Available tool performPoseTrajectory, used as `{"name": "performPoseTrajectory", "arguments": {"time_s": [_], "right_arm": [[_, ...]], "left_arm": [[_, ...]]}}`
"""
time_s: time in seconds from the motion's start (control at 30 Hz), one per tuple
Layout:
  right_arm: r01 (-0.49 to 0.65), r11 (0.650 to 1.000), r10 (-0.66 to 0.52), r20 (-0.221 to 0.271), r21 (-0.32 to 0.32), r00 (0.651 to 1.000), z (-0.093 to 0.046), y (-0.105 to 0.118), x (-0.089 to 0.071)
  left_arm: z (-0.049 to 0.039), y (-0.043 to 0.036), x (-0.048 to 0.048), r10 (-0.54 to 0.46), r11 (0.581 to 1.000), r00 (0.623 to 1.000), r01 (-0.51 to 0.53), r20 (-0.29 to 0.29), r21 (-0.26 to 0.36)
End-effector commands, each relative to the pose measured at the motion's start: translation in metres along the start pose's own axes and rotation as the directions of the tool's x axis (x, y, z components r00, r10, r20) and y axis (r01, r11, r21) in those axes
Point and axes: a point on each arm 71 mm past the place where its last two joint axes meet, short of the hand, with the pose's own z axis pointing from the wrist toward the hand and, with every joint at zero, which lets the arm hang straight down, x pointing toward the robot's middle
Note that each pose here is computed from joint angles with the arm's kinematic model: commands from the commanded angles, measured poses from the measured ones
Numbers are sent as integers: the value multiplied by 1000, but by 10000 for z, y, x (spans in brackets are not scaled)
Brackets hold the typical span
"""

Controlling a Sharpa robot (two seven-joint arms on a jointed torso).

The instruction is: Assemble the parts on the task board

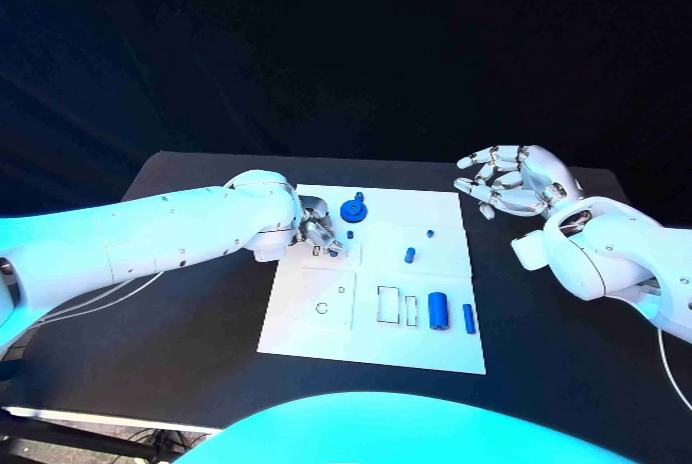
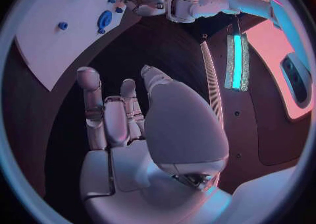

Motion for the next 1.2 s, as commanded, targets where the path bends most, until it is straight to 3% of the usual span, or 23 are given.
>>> {"name": "performPoseTrajectory", "arguments": {"time_s": [0.03,0.53,0.7,0.97,1.2], "right_arm": [[0,1000,0,-3,-15,1000,-3,9,1],[1,1000,-1,0,-7,1000,-9,-17,-7],[-8,1000,8,3,5,1000,-15,-34,-7],[-11,1000,11,7,15,1000,-16,-53,-18],[-12,1000,12,6,17,1000,-8,-56,-10]], "left_arm": [[-4,1,10,-3,1000,1000,3,-1,3],[-107,-33,-106,-40,999,999,39,35,32],[-171,-21,-253,-66,997,995,63,69,40],[-217,143,-666,-176,984,976,173,131,32],[-178,216,-832,-208,978,966,205,151,34]]}}
